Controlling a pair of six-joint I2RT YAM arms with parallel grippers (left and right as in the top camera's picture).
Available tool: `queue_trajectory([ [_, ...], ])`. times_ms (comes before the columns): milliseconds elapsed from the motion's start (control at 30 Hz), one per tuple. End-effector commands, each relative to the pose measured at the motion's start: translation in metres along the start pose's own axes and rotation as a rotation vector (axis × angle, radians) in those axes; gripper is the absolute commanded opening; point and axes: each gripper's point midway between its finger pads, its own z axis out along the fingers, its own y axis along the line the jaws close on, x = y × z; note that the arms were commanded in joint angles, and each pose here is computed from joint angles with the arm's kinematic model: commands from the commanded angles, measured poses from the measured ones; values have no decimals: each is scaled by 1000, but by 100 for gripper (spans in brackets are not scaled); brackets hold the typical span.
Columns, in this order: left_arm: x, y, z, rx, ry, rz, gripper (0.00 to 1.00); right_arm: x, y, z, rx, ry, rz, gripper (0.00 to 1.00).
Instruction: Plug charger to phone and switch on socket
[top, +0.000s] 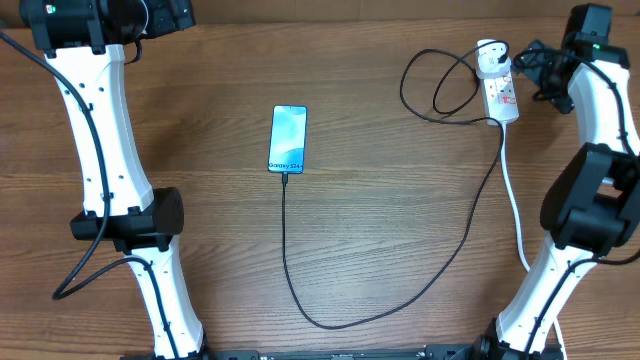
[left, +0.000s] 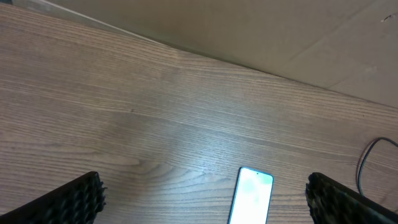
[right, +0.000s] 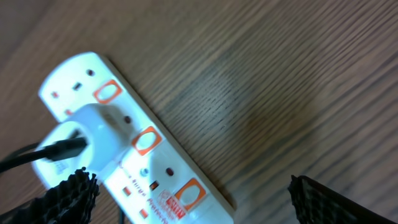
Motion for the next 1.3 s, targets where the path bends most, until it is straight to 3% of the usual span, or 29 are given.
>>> queue_trajectory([
  [0,1,-2,-1,-2,1,-5,100,3,-2,18,11,12,31,100],
  [1267,1,-2,-1,-2,1,-5,100,20,-2,61,36,34,66,100],
])
